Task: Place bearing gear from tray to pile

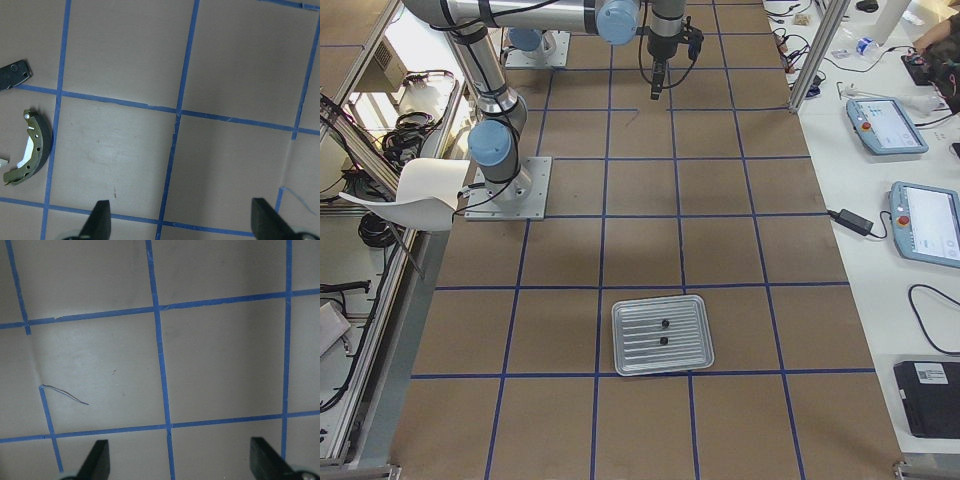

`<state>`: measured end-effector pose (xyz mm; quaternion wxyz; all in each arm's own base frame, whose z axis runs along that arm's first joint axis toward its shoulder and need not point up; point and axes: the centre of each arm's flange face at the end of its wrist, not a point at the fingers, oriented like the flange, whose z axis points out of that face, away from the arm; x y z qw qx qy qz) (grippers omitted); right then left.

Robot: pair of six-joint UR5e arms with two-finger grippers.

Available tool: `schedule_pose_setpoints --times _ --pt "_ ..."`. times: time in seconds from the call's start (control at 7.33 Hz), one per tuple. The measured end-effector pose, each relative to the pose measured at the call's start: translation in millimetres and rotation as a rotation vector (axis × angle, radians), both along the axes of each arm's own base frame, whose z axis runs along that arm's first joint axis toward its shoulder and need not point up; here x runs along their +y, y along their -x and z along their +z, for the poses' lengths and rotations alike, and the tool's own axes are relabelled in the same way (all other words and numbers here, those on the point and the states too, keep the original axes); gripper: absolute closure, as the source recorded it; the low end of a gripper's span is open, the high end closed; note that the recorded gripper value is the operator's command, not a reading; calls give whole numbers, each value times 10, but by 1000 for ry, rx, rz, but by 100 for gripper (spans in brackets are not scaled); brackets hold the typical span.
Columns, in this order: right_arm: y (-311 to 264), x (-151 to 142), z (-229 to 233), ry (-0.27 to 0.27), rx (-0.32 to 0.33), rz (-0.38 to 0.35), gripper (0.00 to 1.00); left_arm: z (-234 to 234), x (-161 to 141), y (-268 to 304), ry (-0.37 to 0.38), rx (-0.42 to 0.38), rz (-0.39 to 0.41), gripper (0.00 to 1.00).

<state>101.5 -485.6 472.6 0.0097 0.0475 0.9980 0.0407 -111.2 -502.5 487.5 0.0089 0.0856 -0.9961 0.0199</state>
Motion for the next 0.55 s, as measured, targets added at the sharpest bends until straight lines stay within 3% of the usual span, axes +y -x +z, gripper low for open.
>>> schedule_pose_setpoints --times 0.41,0.55 --pt "449 -86 -58 -6 2 -26 0 0 0 0 0 0 0 0" --pt "773 -109 -110 -11 -8 1 0 0 0 0 0 0 0 0"
